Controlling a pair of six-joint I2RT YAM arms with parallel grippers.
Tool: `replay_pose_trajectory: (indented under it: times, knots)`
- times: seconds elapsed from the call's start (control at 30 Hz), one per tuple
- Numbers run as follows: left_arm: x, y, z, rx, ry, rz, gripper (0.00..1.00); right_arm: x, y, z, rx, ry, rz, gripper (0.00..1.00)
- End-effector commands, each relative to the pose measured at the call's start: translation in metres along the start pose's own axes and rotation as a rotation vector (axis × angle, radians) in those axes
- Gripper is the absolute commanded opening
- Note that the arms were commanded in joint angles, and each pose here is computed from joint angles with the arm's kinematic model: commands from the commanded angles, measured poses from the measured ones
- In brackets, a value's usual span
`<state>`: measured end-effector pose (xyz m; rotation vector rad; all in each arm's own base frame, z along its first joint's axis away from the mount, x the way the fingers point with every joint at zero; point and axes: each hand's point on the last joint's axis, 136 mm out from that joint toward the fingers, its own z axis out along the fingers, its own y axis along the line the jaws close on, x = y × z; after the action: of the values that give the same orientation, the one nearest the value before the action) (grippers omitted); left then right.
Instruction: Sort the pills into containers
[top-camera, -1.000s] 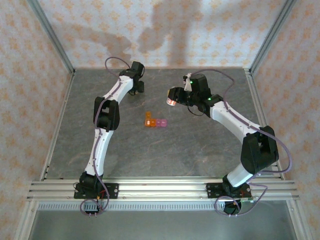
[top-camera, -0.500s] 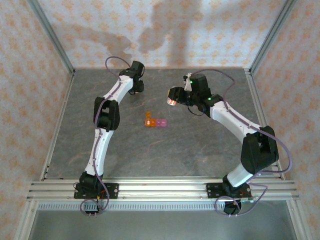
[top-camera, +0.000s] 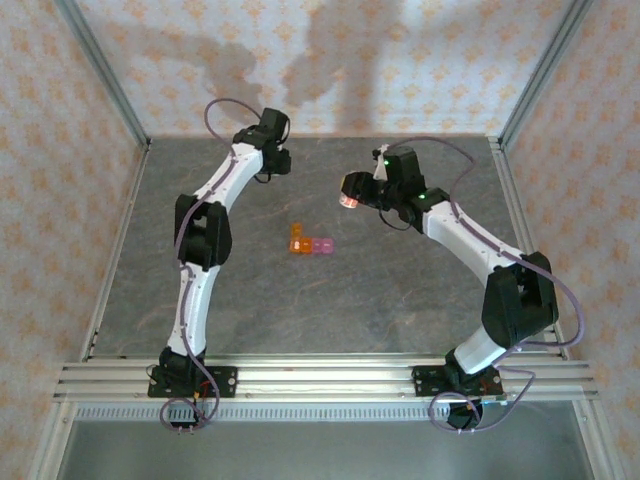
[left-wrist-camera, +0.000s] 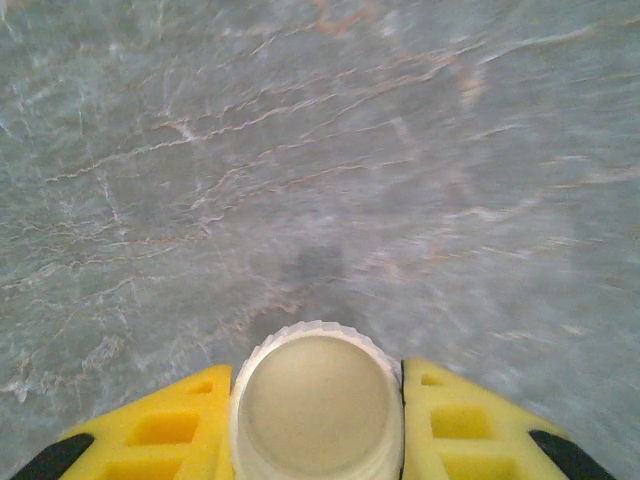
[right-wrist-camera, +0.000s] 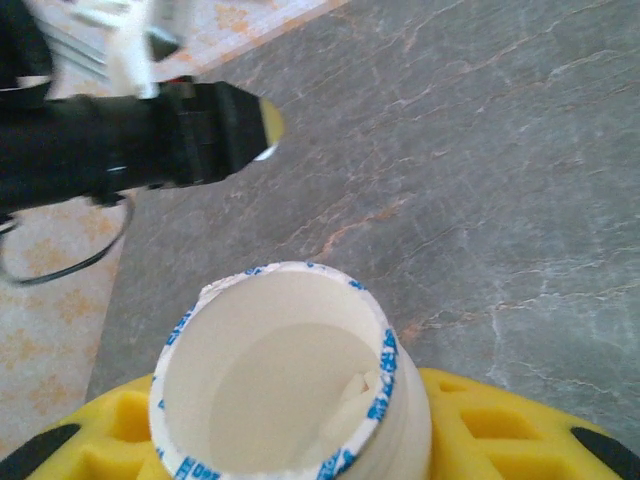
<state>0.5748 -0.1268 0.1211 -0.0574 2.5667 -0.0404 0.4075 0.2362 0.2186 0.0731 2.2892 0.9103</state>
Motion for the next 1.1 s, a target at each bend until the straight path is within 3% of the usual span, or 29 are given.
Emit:
replay_pose_trajectory:
  times: [0.0, 0.27, 0.47, 0.77, 1.07]
  knots:
    - [-0.002, -0.035, -0.041, 0.075, -0.054, 0.066, 0.29, -0.031, 0.010, -0.032, 0.001, -0.108, -0.028, 0.29]
    - [0.054, -0.118, -0.080, 0.208, -0.051, 0.167, 0.29, -0.052, -0.013, -0.077, 0.084, -0.212, -0.015, 0.29]
    - [0.103, -0.169, -0.090, 0.276, -0.033, 0.215, 0.29, -0.052, -0.031, -0.111, 0.148, -0.274, -0.006, 0.28]
    - [0.170, -0.219, -0.069, 0.301, 0.056, 0.289, 0.29, -0.033, -0.043, -0.122, 0.176, -0.271, 0.018, 0.28]
    - [0.212, -0.235, -0.039, 0.260, 0.127, 0.359, 0.30, -0.024, -0.044, -0.132, 0.180, -0.275, 0.018, 0.28]
